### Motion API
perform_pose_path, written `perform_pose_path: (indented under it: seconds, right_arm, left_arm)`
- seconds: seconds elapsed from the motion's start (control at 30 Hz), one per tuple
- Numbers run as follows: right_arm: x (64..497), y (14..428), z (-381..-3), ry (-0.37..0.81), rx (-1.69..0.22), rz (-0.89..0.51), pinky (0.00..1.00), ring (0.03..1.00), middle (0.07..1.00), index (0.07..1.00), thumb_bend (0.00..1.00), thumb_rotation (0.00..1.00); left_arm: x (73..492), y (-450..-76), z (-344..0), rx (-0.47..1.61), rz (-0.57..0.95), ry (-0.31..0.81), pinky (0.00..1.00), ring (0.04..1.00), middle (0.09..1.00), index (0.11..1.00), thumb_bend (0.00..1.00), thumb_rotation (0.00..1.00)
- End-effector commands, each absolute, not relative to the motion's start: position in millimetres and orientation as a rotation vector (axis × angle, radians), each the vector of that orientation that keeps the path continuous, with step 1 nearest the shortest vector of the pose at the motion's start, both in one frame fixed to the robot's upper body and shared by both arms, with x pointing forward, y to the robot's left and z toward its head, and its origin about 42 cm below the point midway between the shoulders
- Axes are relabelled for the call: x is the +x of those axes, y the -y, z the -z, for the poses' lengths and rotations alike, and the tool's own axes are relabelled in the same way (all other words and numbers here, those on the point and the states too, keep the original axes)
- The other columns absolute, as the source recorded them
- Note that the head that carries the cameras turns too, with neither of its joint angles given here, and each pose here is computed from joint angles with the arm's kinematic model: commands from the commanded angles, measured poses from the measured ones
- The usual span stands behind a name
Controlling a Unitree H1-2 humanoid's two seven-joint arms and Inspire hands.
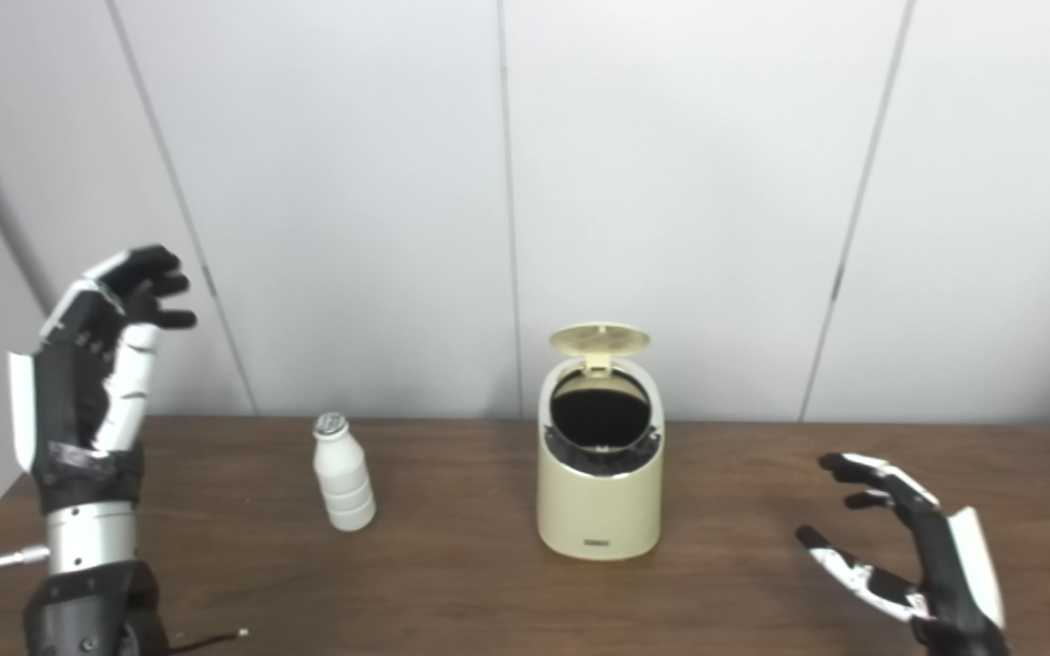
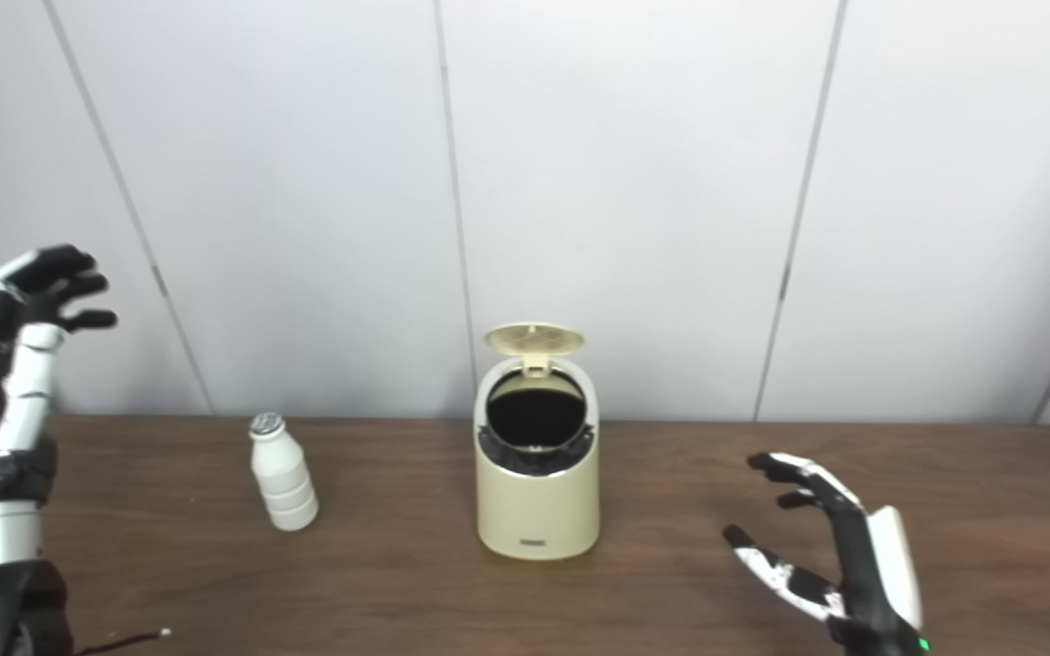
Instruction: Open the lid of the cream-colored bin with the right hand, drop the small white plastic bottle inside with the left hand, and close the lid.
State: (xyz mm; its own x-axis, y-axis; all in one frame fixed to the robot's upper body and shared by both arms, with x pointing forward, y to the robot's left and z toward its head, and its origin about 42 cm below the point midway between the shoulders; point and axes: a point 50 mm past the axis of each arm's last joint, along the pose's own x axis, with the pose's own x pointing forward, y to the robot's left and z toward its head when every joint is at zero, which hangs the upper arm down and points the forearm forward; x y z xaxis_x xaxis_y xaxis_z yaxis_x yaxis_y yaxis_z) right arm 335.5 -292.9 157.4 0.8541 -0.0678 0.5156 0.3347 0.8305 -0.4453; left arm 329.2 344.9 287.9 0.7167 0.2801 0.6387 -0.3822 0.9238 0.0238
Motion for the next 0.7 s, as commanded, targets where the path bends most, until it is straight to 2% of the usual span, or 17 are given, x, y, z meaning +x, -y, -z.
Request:
perform_pose_path:
  seconds: [0.0,0.2,0.3,0.37,0.47,0.63,0.67]
  right_arm:
    - [340,300,-174,0.595,-0.553,0.234,0.57,0.697,0.730,0.663,0.33,0.00]
    - [339,305,-172,0.589,-0.542,0.225,0.57,0.688,0.724,0.672,0.33,0.00]
    - [338,304,-173,0.589,-0.541,0.223,0.58,0.698,0.725,0.663,0.32,0.00]
    - [337,303,-174,0.591,-0.540,0.221,0.58,0.699,0.723,0.650,0.31,0.00]
    - [336,305,-176,0.588,-0.545,0.218,0.53,0.665,0.717,0.652,0.31,0.00]
    - [335,307,-180,0.593,-0.549,0.214,0.51,0.661,0.712,0.642,0.30,0.00]
    - [335,308,-181,0.592,-0.542,0.210,0.54,0.680,0.716,0.642,0.29,0.00]
  left_arm:
    - [329,-349,-292,0.168,-0.383,0.729,0.63,0.724,0.737,0.717,0.46,0.48]
    - [329,-358,-261,0.236,-0.375,0.659,0.70,0.778,0.794,0.786,0.60,0.44]
    - [333,-365,-245,0.348,-0.386,0.578,0.75,0.842,0.864,0.865,0.88,0.53]
    - [335,-367,-235,0.411,-0.373,0.538,0.79,0.887,0.910,0.924,0.98,0.57]
    - [335,-364,-220,0.435,-0.343,0.480,0.79,0.910,0.933,0.969,1.00,0.53]
    - [328,-346,-193,0.425,-0.322,0.429,0.82,0.913,0.928,0.966,1.00,0.49]
    - [326,-341,-186,0.409,-0.314,0.422,0.84,0.924,0.935,0.968,1.00,0.46]
